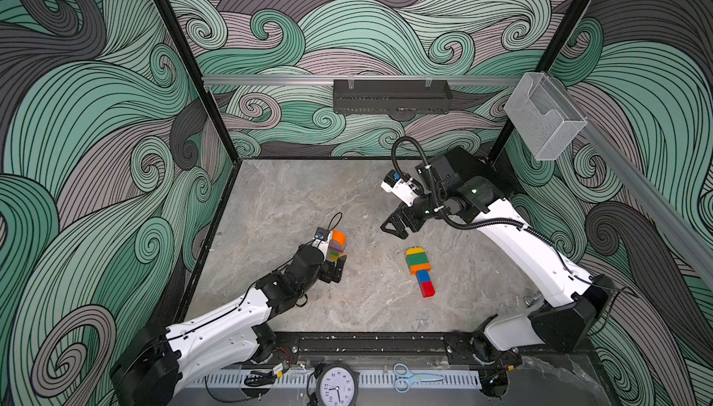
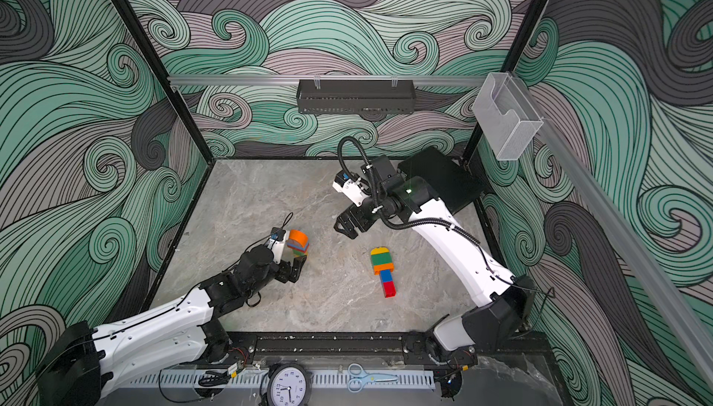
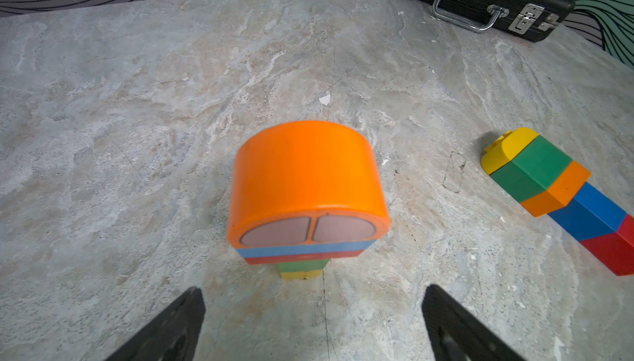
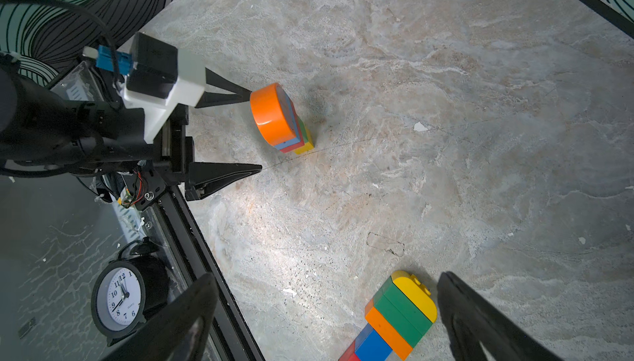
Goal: Assemble an ice cream with lego
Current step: Adjust the lego brick at the center of the board.
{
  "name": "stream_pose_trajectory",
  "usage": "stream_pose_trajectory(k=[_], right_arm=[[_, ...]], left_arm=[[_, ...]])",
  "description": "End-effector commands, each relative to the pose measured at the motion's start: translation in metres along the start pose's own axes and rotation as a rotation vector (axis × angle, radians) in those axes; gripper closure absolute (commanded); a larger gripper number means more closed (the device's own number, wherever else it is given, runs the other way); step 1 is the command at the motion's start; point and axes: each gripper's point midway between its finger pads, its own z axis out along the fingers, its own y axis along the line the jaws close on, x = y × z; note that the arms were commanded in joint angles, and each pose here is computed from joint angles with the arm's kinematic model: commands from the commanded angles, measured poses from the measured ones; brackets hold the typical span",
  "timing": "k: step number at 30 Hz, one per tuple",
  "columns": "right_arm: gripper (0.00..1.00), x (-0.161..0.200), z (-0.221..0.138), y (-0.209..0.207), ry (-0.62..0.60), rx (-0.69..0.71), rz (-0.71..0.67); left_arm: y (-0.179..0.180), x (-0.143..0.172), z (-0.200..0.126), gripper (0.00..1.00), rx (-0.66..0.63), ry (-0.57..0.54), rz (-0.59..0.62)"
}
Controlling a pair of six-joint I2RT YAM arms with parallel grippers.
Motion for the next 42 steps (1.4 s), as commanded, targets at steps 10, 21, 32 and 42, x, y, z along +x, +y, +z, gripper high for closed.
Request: stream_pose_trajectory(k=[10, 21, 32, 42], right_arm=[[0.01, -0.007, -0.006, 0.003, -0.042, -0.026, -0.007], [0.01, -0.008, -0.008, 0.003, -0.056, -0.025, -0.011], [0.01, -0.006, -0.008, 0.002, -0.058, -0.022, -0.007], [0.01, -0.008, -0.007, 0.000, -0.064, -0.020, -0.006]], left_arm=[[0.006, -0.007, 0.013, 0.02, 0.024, -0.007, -0.109], [0.009, -0.009, 0.018, 0.02, 0.010, -0.044, -0.094], [0.012, -0.010, 0.027, 0.05, -0.013, -0.074, -0.074], [0.020, -0.009, 0.037, 0.10, -0.068, -0.090, -0.059]])
